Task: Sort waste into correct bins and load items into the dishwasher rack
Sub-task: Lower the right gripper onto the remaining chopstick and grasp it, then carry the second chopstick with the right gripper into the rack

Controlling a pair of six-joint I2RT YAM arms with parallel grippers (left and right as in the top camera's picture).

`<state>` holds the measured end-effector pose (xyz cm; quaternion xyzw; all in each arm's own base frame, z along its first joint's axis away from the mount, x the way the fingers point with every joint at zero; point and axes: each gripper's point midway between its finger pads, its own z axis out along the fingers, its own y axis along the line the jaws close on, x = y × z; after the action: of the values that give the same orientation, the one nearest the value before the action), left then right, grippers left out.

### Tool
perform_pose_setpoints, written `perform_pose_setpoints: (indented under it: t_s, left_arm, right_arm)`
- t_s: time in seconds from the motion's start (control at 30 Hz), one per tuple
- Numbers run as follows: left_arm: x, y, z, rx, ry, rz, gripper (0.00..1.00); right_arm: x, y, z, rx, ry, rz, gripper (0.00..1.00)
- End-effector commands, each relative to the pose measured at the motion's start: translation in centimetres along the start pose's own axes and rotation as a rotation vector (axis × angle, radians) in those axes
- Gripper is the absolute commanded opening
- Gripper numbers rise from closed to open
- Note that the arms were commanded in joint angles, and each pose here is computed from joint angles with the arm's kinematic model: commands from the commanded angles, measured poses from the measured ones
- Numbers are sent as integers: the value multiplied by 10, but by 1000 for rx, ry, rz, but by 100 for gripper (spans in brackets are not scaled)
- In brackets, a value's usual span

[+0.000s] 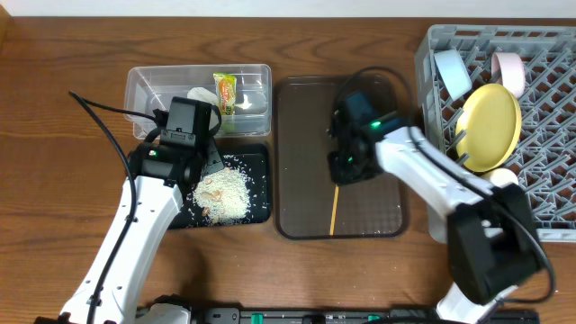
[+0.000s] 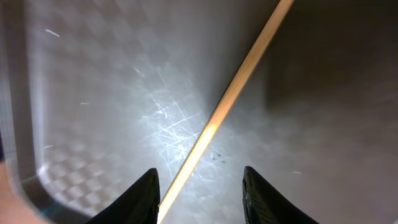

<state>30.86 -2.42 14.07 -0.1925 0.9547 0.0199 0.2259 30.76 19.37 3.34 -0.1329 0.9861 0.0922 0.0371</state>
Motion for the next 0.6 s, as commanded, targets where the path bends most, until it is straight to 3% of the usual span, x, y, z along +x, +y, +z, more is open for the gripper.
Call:
perform_pose_setpoints:
  t_s: [0.0,0.17,0.3,0.37,0.57]
  left_arm:
    - [0,4,3,-20,-1,-17,60]
    - [0,4,3,-20,-1,-17,60]
    - [0,4,3,-20,0,-17,60]
    - [0,4,3,-20,-1,-17,60]
    - [0,4,3,-20,0,-17,60]
  right_arm:
    - [6,-4,21,88,28,71,39]
    - [15,-11,41,145,75,119,27]
    - [13,-13,41,145,68,132,6]
    - [7,-15,37,142,47,145,2]
    - [-30,-35,-10,133,-89,183,1]
